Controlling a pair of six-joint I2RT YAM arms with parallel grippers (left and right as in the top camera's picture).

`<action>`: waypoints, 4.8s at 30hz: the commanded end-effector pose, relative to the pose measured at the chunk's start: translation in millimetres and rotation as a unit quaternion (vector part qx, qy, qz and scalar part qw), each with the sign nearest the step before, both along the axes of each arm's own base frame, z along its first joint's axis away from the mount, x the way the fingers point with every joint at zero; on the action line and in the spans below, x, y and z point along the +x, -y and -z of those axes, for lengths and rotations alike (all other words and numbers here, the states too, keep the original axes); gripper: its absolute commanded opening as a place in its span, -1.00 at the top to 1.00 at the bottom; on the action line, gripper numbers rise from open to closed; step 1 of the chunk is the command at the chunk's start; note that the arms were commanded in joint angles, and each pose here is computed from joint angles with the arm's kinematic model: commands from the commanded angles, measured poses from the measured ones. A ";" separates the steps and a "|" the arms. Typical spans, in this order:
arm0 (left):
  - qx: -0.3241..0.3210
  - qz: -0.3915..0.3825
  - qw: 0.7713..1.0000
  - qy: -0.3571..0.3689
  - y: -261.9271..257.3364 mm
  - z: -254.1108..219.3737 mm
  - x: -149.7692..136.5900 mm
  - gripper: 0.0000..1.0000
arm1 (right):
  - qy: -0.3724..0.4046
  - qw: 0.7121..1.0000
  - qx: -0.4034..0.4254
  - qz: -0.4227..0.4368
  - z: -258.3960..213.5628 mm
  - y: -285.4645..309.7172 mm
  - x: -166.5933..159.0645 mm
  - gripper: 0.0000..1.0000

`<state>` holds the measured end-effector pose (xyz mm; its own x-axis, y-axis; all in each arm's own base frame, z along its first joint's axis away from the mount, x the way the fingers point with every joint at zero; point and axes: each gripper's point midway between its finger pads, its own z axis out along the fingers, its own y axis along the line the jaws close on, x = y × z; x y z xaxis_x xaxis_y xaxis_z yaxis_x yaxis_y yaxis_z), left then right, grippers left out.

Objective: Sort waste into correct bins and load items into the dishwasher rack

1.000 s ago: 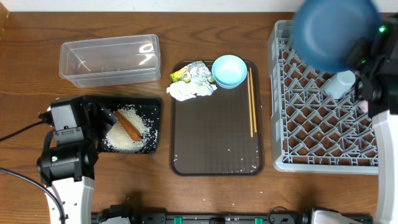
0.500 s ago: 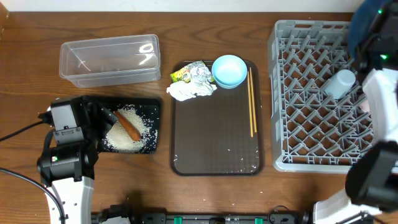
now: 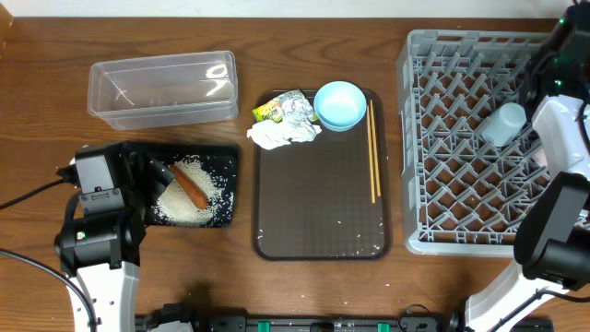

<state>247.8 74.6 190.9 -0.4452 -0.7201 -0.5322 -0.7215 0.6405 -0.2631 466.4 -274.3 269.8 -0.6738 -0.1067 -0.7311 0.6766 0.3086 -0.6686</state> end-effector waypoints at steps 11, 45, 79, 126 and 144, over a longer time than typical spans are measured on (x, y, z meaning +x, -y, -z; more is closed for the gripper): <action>0.011 -0.002 1.000 -0.005 -4.0 -0.1 -1.2 -0.98 | -0.087 0.995 0.024 -0.052 27.4 0.5 7.3 0.98; 0.011 -0.002 1.000 -0.005 -4.0 -0.1 -1.2 -0.98 | -0.256 0.943 -0.111 -0.182 1.8 -5.9 42.3 0.97; 0.011 -0.002 1.000 -0.005 -4.0 -0.1 -1.2 -0.98 | -0.060 0.988 -0.005 -0.143 -3.3 -34.8 39.4 0.03; 0.011 -0.002 1.000 -0.005 -4.0 -0.1 -1.2 -0.98 | -0.035 0.897 0.366 -0.245 132.6 -75.2 28.5 0.11; 0.011 -0.002 1.000 -0.005 -4.0 -0.1 -1.2 -0.98 | -0.046 0.897 0.379 -0.221 141.3 -59.8 13.9 0.86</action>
<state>247.6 74.6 190.7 -0.4456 -0.7202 -0.5318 -0.7217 0.6405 -0.2627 485.4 -205.6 135.8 -0.7418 0.1006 -0.6630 0.3072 0.9298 -0.2028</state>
